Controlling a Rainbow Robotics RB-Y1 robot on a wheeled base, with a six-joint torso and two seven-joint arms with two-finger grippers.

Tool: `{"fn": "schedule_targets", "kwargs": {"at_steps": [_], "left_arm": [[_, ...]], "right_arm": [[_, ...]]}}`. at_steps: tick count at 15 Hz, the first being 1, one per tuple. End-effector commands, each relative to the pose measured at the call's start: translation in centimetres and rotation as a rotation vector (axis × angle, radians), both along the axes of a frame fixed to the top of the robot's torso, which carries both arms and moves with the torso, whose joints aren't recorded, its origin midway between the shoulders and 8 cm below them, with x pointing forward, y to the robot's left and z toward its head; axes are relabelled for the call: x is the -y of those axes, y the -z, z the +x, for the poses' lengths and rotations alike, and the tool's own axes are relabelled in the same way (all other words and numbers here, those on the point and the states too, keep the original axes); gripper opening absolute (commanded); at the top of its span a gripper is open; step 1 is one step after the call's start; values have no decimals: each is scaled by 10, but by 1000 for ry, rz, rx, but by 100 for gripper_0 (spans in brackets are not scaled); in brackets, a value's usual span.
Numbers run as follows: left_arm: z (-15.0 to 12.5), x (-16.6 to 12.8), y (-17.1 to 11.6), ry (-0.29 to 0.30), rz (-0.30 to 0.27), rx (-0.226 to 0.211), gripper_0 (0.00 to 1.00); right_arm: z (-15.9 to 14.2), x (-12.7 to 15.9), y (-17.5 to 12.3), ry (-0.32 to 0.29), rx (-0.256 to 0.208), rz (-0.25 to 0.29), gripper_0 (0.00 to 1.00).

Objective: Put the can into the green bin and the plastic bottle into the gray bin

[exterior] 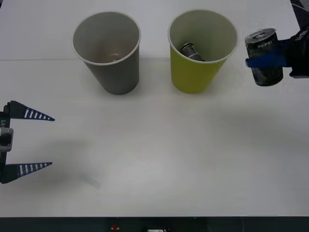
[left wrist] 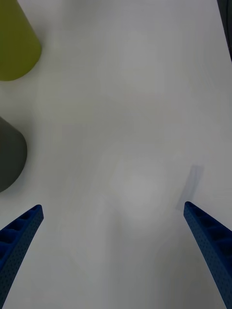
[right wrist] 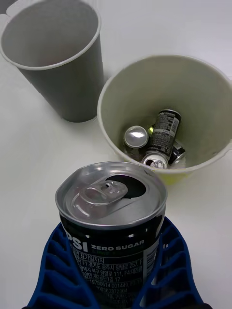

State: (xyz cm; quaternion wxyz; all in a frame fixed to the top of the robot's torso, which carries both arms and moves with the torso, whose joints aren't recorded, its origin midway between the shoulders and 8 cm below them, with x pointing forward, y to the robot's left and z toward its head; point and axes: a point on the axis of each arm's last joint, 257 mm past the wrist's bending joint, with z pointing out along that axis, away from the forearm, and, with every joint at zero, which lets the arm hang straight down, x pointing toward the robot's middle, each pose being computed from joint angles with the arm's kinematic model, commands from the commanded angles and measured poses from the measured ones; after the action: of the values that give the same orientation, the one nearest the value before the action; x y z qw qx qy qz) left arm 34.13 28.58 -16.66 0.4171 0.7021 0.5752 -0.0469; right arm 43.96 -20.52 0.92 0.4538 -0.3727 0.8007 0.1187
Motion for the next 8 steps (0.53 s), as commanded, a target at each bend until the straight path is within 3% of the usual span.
{"fn": "schedule_targets", "kwargs": {"at_steps": [1, 4, 8], "left_arm": [[0, 0, 0, 0, 0, 0, 100], [0, 0, 0, 0, 0, 0, 100], [0, 0, 0, 0, 0, 0, 100]], "right_arm": [[31, -4, -21, 14, -12, 26, 0], [68, -13, -35, 53, -14, 9, 0], [115, -35, -46, 111, -28, 45, 0]]}}
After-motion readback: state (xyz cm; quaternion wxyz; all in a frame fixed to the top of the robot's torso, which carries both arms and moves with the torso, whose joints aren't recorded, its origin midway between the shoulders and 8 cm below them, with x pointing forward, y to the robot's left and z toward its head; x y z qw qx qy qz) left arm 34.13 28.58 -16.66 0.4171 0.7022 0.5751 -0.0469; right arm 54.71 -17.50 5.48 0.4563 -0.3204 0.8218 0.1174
